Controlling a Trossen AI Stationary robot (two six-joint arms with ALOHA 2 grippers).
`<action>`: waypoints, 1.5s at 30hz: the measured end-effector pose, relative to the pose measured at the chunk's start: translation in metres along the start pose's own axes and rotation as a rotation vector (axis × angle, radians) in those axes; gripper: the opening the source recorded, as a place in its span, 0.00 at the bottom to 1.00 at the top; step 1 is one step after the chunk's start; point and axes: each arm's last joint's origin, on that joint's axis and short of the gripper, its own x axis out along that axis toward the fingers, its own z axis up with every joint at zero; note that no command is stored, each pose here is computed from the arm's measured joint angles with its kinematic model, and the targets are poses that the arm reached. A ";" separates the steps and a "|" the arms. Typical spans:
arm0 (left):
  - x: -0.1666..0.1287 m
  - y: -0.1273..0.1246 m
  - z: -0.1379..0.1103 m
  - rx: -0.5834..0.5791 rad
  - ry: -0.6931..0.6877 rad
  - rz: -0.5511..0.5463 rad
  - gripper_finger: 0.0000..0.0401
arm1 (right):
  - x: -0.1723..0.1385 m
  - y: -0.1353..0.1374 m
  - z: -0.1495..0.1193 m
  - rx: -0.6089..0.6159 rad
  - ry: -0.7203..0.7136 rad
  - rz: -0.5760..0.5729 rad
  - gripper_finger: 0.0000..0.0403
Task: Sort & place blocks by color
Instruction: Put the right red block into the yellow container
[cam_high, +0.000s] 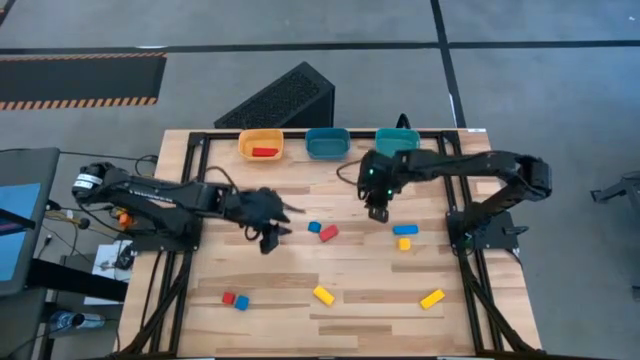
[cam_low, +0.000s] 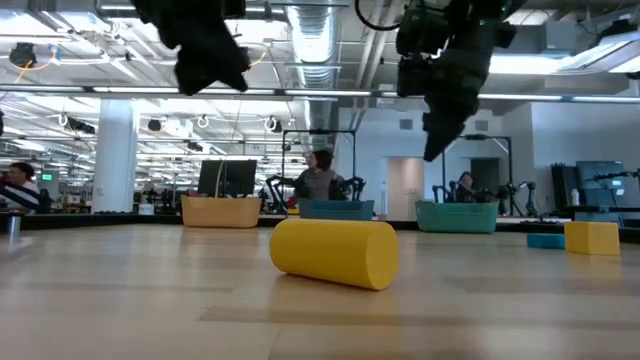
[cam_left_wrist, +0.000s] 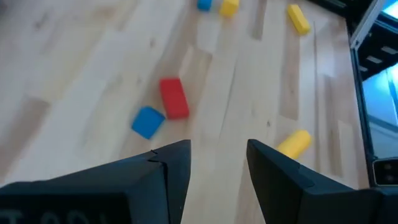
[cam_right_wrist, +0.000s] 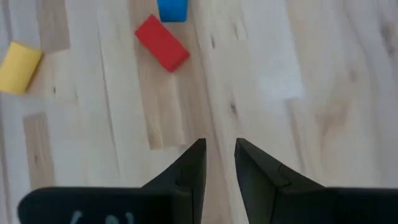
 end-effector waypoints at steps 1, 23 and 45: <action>-0.002 0.003 0.004 0.021 -0.008 0.008 0.35 | -0.005 -0.004 0.000 0.013 0.024 -0.007 0.27; 0.006 0.107 0.073 0.208 -0.328 0.323 0.35 | -0.078 -0.028 0.023 -0.127 0.018 -0.413 0.26; -0.002 0.102 0.115 0.141 -0.439 0.241 0.35 | -0.082 -0.041 0.051 -0.213 -0.411 -0.237 0.28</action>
